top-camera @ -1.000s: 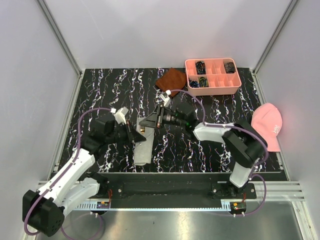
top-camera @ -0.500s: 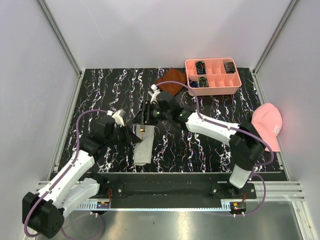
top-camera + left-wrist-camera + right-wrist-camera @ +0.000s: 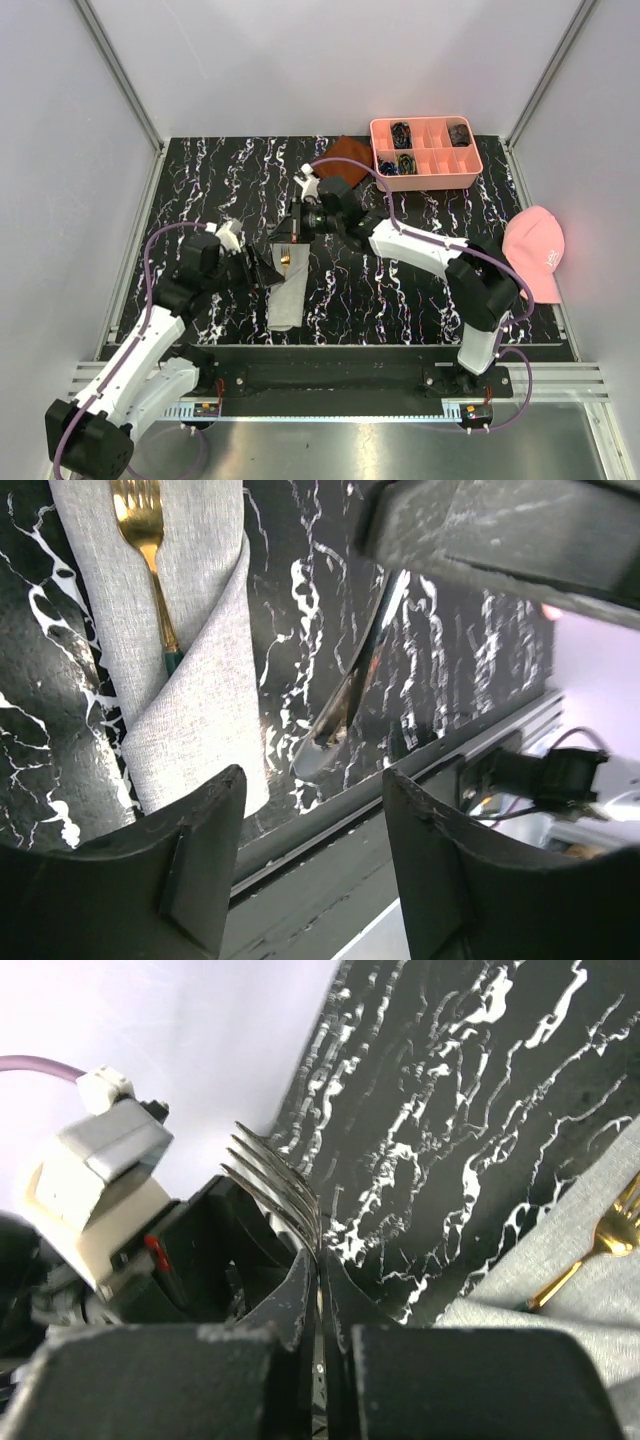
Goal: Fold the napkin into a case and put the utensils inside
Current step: Pass from the left arm to the right
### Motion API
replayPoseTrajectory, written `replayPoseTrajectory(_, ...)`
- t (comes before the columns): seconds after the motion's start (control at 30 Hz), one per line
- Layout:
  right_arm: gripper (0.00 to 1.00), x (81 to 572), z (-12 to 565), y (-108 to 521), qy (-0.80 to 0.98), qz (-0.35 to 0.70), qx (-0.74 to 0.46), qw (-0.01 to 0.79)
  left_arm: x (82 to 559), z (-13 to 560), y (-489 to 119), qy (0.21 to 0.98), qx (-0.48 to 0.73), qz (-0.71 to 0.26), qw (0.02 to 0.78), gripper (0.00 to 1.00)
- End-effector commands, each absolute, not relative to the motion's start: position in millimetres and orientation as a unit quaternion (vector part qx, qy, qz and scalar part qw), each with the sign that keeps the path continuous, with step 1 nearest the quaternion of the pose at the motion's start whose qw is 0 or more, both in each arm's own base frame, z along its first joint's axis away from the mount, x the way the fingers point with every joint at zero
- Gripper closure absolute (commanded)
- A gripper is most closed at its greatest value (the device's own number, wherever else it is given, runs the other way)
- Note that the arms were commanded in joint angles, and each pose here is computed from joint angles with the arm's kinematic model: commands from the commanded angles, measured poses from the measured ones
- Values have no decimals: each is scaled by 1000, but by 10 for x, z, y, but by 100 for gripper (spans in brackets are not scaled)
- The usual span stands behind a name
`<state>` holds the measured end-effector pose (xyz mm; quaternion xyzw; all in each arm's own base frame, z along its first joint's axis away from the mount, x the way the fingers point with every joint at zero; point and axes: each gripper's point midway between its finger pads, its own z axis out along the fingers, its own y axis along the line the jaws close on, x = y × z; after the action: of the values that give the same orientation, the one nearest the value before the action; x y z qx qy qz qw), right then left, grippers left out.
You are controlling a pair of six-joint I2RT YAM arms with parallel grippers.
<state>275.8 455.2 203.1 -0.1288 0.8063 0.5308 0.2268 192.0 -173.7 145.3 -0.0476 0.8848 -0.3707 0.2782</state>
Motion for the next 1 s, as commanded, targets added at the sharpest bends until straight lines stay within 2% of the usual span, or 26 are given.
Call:
replayPoseTrajectory(0.0, 100, 2628, 2397, 4529, 736, 625, -142, 218, 1895, 1624, -1833, 857, -47, -442, 262, 40)
replayPoseTrajectory(0.07, 100, 2591, 2480, 4548, 715, 650, -145, 214, 1928, 1615, -1876, 845, -59, -468, 253, 44)
replayPoseTrajectory(0.1, 100, 2560, 2436, 4542, 716, 657, -130, 200, 1908, 1624, -1908, 840, -57, -481, 244, 51)
replayPoseTrajectory(0.3, 97, 2556, 2567, 4510, 683, 695, -99, 202, 1938, 1661, -1971, 825, -51, -507, 244, 74)
replayPoseTrajectory(0.33, 95, 2561, 2561, 4521, 686, 693, -95, 201, 1942, 1677, -1972, 824, -46, -508, 248, 84)
replayPoseTrajectory(0.37, 87, 2580, 2462, 4517, 706, 679, -81, 187, 1953, 1679, -1962, 824, -47, -505, 252, 91)
replayPoseTrajectory(0.43, 75, 2626, 2410, 4518, 730, 649, -80, 197, 1962, 1675, -1911, 832, -43, -486, 265, 100)
replayPoseTrajectory(0.47, 65, 2694, 2252, 4486, 766, 605, -71, 207, 2010, 1648, -1856, 839, -51, -466, 278, 100)
replayPoseTrajectory(0.57, 49, 2725, 2164, 4416, 811, 540, -62, 216, 2030, 1591, -1762, 854, -52, -431, 289, 100)
replayPoseTrajectory(0.8, 47, 2695, 2127, 4478, 851, 460, -105, 231, 2021, 1503, -1734, 862, -48, -417, 283, 100)
replayPoseTrajectory(0.97, 47, 2558, 2085, 4632, 843, 485, -138, 186, 1925, 1675, -1891, 835, 10, -472, 282, 100)
